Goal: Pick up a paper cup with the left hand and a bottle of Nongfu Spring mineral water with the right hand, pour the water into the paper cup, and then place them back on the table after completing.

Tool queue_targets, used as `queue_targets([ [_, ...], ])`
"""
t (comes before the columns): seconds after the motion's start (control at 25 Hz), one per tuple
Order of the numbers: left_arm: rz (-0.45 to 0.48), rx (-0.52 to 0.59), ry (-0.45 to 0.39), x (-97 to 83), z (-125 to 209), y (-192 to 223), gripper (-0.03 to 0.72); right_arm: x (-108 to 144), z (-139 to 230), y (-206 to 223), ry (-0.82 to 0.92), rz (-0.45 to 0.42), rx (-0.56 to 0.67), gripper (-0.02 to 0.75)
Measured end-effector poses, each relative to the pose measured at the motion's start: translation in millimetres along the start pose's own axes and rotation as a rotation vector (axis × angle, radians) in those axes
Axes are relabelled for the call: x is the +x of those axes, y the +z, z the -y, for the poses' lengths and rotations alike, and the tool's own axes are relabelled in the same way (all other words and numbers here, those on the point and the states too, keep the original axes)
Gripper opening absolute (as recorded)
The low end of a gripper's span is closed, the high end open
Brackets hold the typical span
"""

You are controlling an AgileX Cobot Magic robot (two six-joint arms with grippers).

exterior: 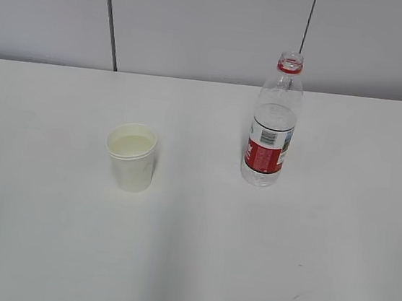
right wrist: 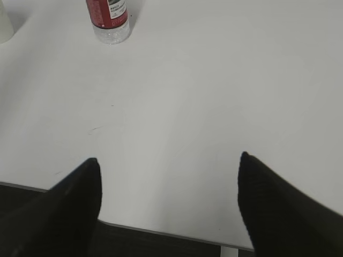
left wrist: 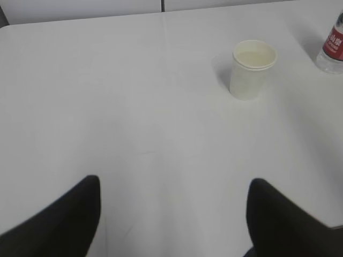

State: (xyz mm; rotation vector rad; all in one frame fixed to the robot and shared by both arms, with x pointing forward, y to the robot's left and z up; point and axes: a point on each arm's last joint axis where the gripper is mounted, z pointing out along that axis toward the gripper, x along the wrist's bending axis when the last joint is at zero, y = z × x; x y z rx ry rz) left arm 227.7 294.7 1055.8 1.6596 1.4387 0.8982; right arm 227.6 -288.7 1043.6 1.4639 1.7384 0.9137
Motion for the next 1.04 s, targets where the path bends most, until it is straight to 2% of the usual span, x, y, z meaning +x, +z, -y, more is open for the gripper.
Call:
queue_targets([
  [1.04,0.007,-0.001,-0.003,-0.6,-0.1,0.0,0.505,0.0,0.0,0.0,0.015,0.000,0.000,0.587],
])
